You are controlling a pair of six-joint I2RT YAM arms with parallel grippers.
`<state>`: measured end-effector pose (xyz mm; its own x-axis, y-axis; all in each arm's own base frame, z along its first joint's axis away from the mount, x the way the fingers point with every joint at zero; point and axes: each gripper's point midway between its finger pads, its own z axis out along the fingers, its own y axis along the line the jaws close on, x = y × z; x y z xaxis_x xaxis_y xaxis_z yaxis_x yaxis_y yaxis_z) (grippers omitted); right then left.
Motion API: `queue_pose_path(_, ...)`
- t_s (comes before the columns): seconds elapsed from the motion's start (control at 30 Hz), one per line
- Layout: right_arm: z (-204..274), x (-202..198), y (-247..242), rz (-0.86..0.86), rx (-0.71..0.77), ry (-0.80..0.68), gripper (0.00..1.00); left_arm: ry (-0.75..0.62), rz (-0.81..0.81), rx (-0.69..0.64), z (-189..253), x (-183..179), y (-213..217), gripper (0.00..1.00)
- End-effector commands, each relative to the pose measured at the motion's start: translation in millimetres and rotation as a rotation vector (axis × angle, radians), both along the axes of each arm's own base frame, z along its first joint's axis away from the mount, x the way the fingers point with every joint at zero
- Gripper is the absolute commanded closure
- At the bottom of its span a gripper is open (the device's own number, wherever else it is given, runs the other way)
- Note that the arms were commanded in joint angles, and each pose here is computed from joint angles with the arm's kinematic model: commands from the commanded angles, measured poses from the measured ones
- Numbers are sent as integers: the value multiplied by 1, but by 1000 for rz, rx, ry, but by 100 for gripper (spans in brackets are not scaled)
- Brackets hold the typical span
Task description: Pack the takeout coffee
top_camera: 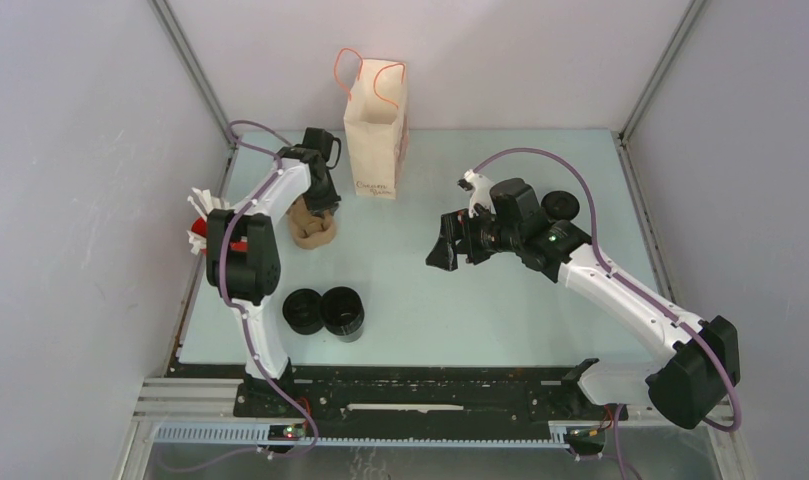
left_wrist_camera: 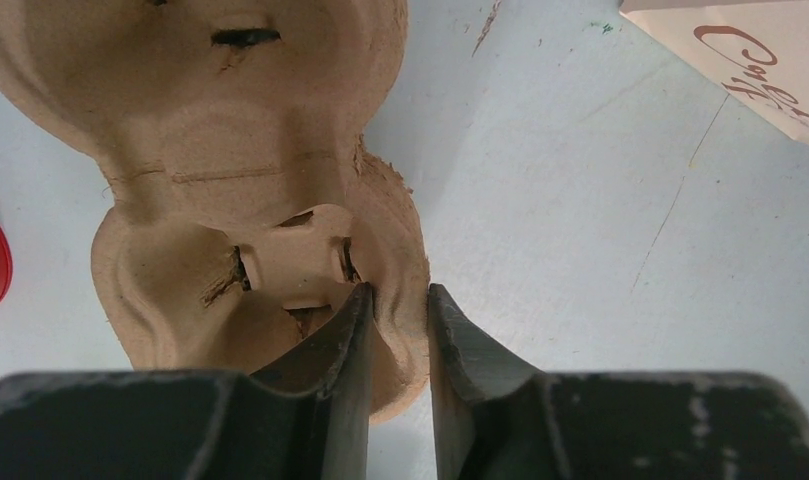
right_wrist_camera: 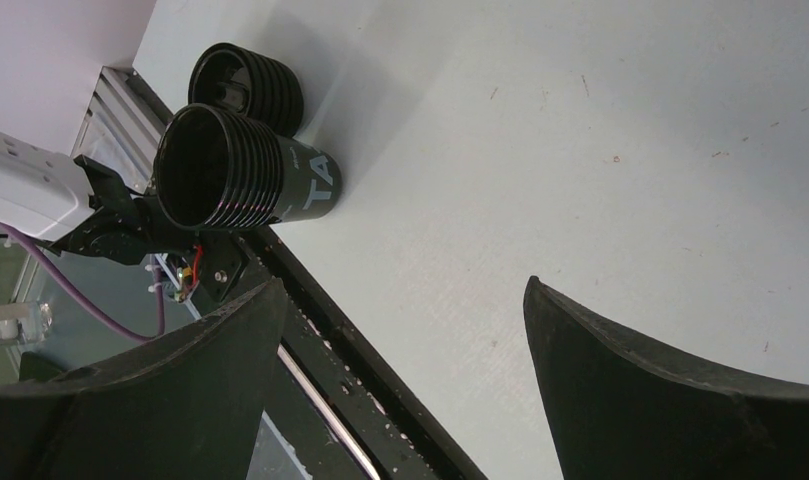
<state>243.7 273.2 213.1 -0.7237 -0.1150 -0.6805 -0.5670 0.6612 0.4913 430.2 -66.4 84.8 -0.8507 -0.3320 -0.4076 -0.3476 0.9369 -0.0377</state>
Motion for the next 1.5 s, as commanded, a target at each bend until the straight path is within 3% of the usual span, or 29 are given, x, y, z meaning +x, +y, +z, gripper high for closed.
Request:
queue_pose_path(0.0, 8, -2, 5, 10, 27, -22, 3, -61, 17, -2, 19, 1, 0, 78)
queue_pose_path(0.47, 8, -2, 6, 12, 25, -25, 3, -121, -5, 20, 52, -3, 4, 87)
queue_pose_path(0.7, 7, -3, 6, 12, 24, -24, 3, -85, -36, 9, 44, -6, -3, 83)
queue_pose_path(1.1, 7, -5, 8, 22, 21, -26, 2, -114, -46, -298, 25, -12, -28, 83)
queue_pose_path(1.23, 6, -6, 9, 27, 18, -25, 2, -116, -58, -246, 28, -17, -24, 74)
queue_pose_path(1.47, 4, -7, 10, 32, 18, -20, 2, -148, -99, -2, 50, -30, -10, 39)
